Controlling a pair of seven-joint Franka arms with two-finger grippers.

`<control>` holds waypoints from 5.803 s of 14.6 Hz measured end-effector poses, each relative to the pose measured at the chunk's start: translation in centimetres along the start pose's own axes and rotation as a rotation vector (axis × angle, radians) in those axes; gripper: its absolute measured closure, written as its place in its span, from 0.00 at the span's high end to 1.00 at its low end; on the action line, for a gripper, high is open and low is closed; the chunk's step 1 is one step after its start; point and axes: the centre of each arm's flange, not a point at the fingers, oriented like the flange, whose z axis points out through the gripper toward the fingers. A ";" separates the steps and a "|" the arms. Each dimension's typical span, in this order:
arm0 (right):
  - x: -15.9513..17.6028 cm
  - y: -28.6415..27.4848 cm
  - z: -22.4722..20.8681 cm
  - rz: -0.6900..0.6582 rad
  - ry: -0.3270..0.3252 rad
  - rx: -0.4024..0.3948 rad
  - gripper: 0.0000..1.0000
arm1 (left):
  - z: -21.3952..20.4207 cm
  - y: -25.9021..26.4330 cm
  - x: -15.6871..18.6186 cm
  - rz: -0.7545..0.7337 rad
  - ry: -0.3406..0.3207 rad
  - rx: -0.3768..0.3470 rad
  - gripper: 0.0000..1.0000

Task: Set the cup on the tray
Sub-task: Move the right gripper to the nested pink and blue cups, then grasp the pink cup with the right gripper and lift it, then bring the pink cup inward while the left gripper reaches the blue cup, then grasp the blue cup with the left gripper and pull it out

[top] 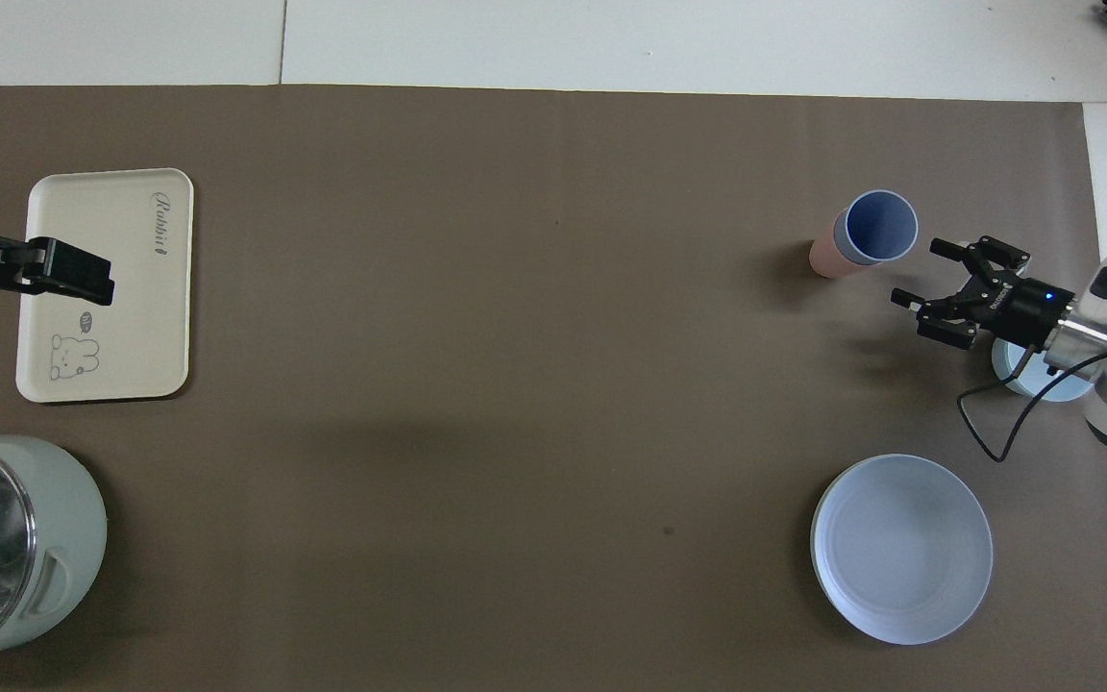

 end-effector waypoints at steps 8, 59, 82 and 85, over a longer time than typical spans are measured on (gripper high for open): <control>0.7 -1.2 2.2 -0.005 0.026 0.018 1.00 | -0.1 0.0 -0.1 0.000 0.001 0.000 1.00; 29.7 -20.1 6.7 -0.162 -0.599 -0.045 0.83 | 1.8 15.2 2.2 -0.254 0.000 -0.422 0.99; 31.8 -29.8 11.4 -0.351 -0.879 -0.015 0.83 | 8.8 38.5 -0.5 -0.537 -0.058 -0.826 0.18; 31.9 -29.7 11.3 -0.351 -0.874 -0.019 0.83 | 8.8 38.4 -0.4 -0.543 -0.047 -0.830 0.16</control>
